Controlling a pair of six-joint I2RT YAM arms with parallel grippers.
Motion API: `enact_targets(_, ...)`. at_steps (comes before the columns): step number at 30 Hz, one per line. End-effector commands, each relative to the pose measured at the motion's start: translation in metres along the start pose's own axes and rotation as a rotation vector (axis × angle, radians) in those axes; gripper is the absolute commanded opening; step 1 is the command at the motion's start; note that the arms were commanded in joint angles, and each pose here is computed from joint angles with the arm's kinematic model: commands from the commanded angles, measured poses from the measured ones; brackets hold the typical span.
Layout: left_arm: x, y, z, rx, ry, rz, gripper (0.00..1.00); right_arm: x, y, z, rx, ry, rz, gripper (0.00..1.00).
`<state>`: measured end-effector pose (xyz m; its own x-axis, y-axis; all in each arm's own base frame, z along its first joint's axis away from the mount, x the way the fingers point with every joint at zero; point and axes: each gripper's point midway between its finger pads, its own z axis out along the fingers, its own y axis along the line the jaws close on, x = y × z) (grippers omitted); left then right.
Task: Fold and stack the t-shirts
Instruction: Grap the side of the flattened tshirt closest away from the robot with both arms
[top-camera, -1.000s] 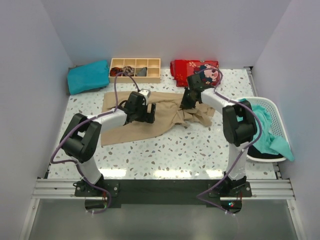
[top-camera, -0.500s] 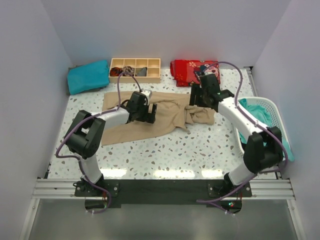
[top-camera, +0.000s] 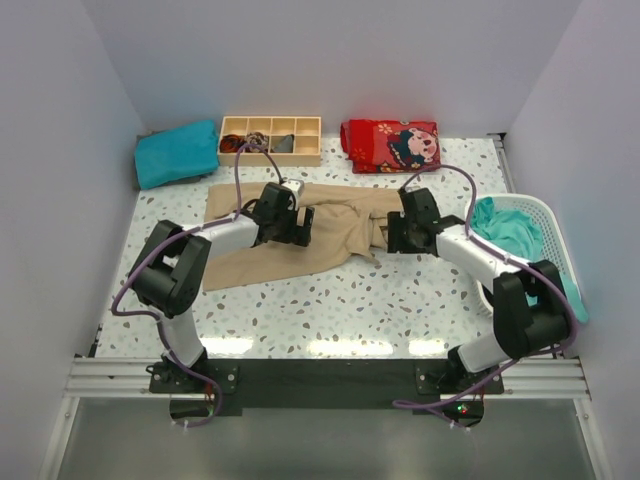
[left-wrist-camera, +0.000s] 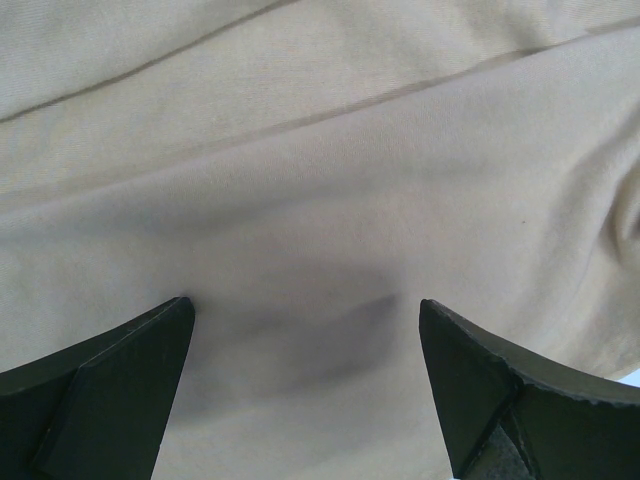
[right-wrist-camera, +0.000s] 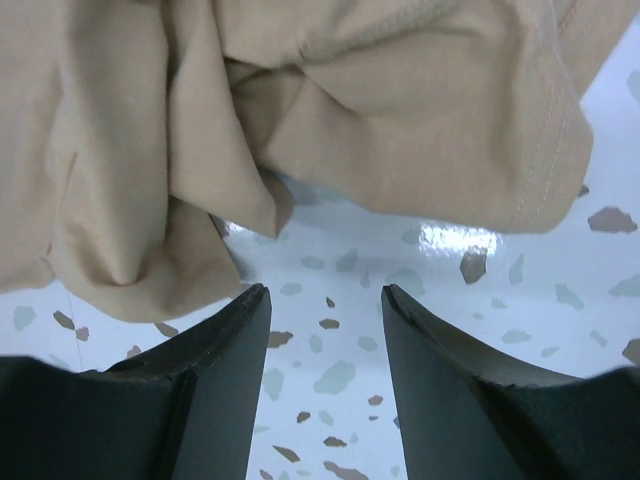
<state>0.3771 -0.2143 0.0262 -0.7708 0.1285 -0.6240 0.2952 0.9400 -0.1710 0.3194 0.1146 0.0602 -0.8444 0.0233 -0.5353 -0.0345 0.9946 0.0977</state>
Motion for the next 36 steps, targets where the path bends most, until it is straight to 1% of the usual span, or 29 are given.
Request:
enact_targets(1,-0.006,0.001,0.001,-0.004,-0.017,0.018,1.00,-0.032,0.013,0.007,-0.060,-0.118,-0.045,0.53)
enact_targets(12,-0.002,0.003,0.002,-0.012,-0.008,0.021,1.00,-0.036,0.028,0.027,-0.118,-0.092,-0.044,0.52)
enact_targets(15,-0.002,0.003,0.001,-0.012,-0.005,0.024,1.00,-0.036,0.028,0.031,-0.117,-0.083,-0.048,0.49)
enact_targets(18,-0.002,0.007,0.002,-0.036,-0.008,0.024,1.00,-0.034,0.033,0.034,-0.145,-0.070,-0.048,0.38)
enact_targets(19,-0.002,0.007,0.002,-0.036,-0.008,0.024,1.00,-0.033,0.035,0.035,-0.152,-0.068,-0.048,0.37)
enact_targets(20,-0.002,0.007,0.002,-0.036,-0.008,0.024,1.00,-0.034,0.035,0.035,-0.153,-0.068,-0.046,0.33)
enact_targets(21,-0.002,0.007,0.002,-0.035,-0.006,0.024,1.00,-0.031,0.037,0.037,-0.159,-0.058,-0.048,0.27)
enact_targets(23,-0.002,0.008,0.002,-0.037,-0.006,0.026,1.00,-0.032,0.039,0.038,-0.168,-0.058,-0.049,0.19)
enact_targets(24,-0.001,0.008,0.003,-0.037,-0.003,0.026,1.00,-0.032,0.040,0.036,-0.177,-0.060,-0.050,0.11)
enact_targets(26,-0.001,0.008,0.002,-0.038,-0.005,0.026,1.00,-0.032,0.043,0.034,-0.197,-0.064,-0.050,0.01)
enact_targets(30,-0.002,0.008,0.002,-0.041,-0.006,0.026,1.00,-0.033,0.043,0.029,-0.201,-0.076,-0.057,0.00)
enact_targets(32,-0.001,0.009,0.002,-0.042,-0.004,0.027,1.00,-0.038,0.045,0.020,-0.212,-0.093,-0.047,0.00)
enact_targets(34,-0.002,0.008,0.001,-0.042,-0.004,0.029,1.00,-0.037,0.043,0.011,-0.203,-0.083,-0.030,0.00)
enact_targets(35,-0.003,0.008,0.001,-0.041,-0.006,0.030,1.00,-0.041,0.043,0.000,-0.200,-0.098,-0.005,0.00)
enact_targets(36,-0.002,0.009,0.001,-0.043,0.000,0.032,1.00,-0.034,0.040,-0.005,-0.191,-0.068,0.005,0.00)
